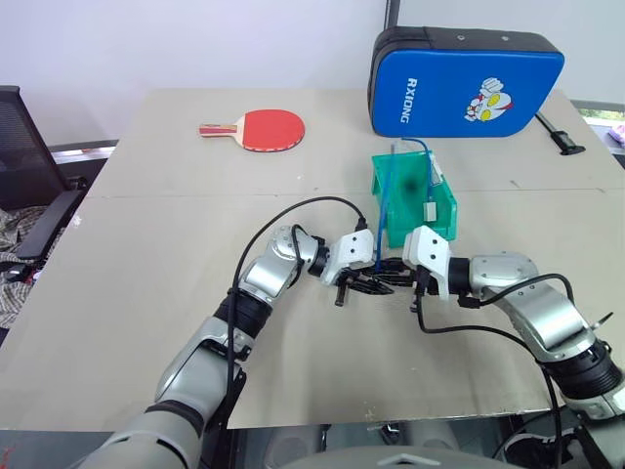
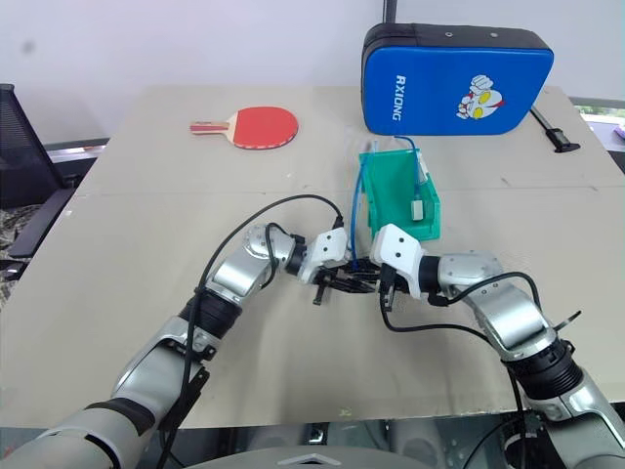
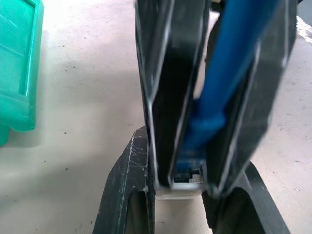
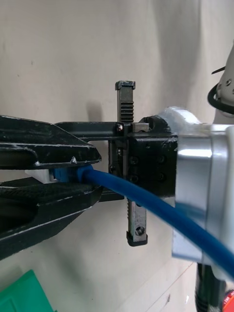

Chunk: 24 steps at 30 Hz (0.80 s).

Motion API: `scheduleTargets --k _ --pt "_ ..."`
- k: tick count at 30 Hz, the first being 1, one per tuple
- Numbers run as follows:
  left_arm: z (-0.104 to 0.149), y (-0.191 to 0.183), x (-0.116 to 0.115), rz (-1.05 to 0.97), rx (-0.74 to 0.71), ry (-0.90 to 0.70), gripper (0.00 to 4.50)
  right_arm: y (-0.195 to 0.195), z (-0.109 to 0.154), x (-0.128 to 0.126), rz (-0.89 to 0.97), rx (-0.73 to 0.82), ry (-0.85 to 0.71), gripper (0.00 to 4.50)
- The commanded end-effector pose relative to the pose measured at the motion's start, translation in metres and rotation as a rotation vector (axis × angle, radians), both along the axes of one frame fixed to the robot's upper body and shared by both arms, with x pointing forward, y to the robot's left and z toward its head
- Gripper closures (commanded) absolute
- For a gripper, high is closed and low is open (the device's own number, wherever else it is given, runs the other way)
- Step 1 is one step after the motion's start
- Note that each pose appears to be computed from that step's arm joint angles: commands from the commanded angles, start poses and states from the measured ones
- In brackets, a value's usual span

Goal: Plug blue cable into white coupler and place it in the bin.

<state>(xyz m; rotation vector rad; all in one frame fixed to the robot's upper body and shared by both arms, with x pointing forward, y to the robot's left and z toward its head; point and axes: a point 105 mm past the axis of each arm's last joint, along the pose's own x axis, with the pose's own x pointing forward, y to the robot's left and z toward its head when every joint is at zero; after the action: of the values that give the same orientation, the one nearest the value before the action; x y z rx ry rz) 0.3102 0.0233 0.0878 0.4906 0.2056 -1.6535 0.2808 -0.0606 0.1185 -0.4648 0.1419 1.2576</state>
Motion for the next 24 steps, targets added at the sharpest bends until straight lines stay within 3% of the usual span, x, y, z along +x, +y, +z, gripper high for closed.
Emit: scheduleTargets --k 1,6,8,10,14,20,24 --pt "0.008 -0.009 -0.008 -0.056 -0.022 -0.030 3.88 -0.005 -0.043 -0.009 -0.009 -0.114 0.150 4.50" --pt "0.006 -0.009 -0.007 -0.039 -0.030 -0.027 3.88 -0.012 -0.056 -0.012 -0.026 -0.134 0.194 4.50" --pt "0.009 -0.004 -0.007 -0.010 -0.055 0.002 2.86 -0.012 -0.048 -0.006 -0.059 -0.074 0.184 4.50" --pt "0.008 0.005 -0.006 0.035 -0.062 0.011 2.20 -0.011 -0.036 -0.001 -0.090 -0.013 0.159 4.50" --pt "0.009 0.034 -0.012 0.145 -0.086 0.039 0.14 -0.009 -0.010 0.003 -0.118 0.107 0.108 4.50" --pt "0.026 0.080 -0.021 0.412 -0.249 0.000 0.14 -0.015 0.046 -0.005 -0.154 0.297 0.079 4.50" --pt "0.048 0.099 -0.044 0.540 -0.384 -0.011 0.14 -0.040 0.093 0.013 -0.319 0.408 0.024 4.50"
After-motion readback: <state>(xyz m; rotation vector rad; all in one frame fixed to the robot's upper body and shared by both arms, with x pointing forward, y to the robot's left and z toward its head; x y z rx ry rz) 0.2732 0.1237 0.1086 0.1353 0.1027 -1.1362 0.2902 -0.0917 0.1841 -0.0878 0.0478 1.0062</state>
